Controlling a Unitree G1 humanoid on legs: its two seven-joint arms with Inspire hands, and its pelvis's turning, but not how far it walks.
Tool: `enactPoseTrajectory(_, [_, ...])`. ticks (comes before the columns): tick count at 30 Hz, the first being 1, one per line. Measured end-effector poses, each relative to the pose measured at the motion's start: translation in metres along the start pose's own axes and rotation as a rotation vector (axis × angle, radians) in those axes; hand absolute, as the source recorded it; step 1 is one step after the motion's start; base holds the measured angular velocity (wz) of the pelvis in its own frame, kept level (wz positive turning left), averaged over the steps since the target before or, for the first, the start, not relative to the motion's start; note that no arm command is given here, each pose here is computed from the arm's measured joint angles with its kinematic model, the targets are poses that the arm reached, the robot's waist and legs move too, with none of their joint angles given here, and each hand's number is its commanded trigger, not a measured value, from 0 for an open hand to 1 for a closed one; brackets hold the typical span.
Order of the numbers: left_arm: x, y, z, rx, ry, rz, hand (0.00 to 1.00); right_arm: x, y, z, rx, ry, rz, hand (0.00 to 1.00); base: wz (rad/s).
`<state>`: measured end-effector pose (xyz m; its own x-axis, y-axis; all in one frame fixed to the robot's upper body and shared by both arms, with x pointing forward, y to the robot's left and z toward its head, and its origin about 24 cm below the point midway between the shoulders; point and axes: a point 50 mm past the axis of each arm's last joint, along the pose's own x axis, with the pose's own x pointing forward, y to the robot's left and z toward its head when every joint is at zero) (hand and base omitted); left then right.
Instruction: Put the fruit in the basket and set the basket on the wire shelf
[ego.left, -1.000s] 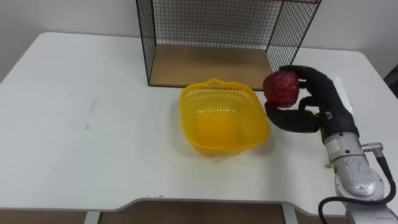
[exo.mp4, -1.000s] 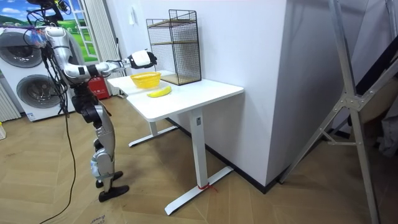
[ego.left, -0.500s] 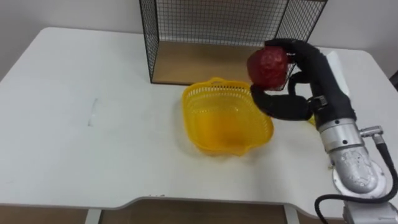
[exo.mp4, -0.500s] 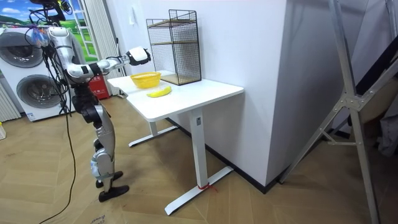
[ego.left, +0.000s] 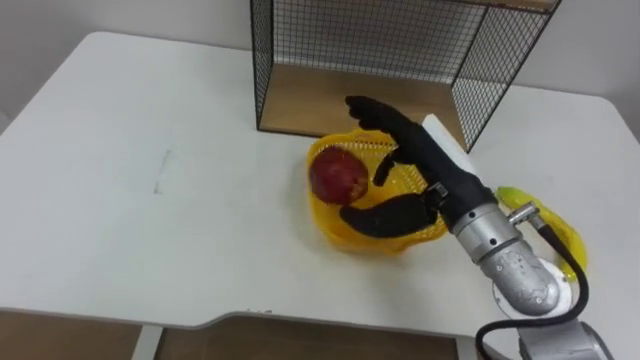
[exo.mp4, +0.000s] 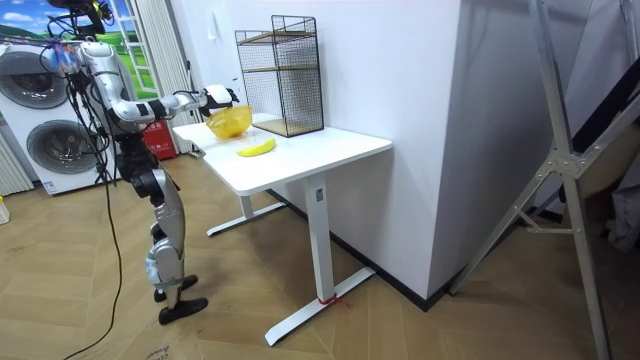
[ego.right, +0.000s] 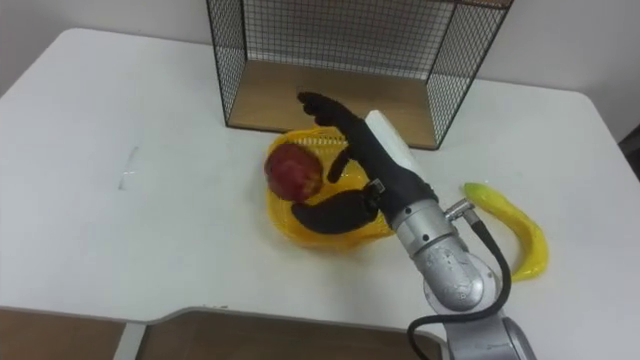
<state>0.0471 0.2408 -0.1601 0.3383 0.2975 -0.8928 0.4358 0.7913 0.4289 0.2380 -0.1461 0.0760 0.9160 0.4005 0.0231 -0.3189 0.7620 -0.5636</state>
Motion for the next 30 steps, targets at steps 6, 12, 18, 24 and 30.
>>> enactPoseTrajectory(6, [-0.001,-0.001,-0.002,-0.001,0.004,0.001,0.0,0.0,0.0,0.0,0.001,0.0,0.002,0.0,0.01])
enactPoseTrajectory(12, [-0.001,-0.002,-0.003,-0.001,0.005,0.0,0.0,0.001,0.001,0.0,-0.002,0.006,0.0,0.0,0.03])
enactPoseTrajectory(18, [-0.002,-0.002,-0.005,-0.003,0.008,-0.001,0.0,0.0,0.002,-0.005,0.003,0.028,0.002,0.0,0.03])
enactPoseTrajectory(24, [-0.002,-0.004,-0.007,-0.005,0.02,-0.009,0.0,0.0,0.002,-0.006,0.021,0.03,-0.007,0.0,0.01])
enactPoseTrajectory(30, [-0.002,-0.008,-0.005,-0.008,0.017,-0.019,0.0,-0.003,-0.016,-0.009,0.096,0.023,-0.118,0.0,0.0])
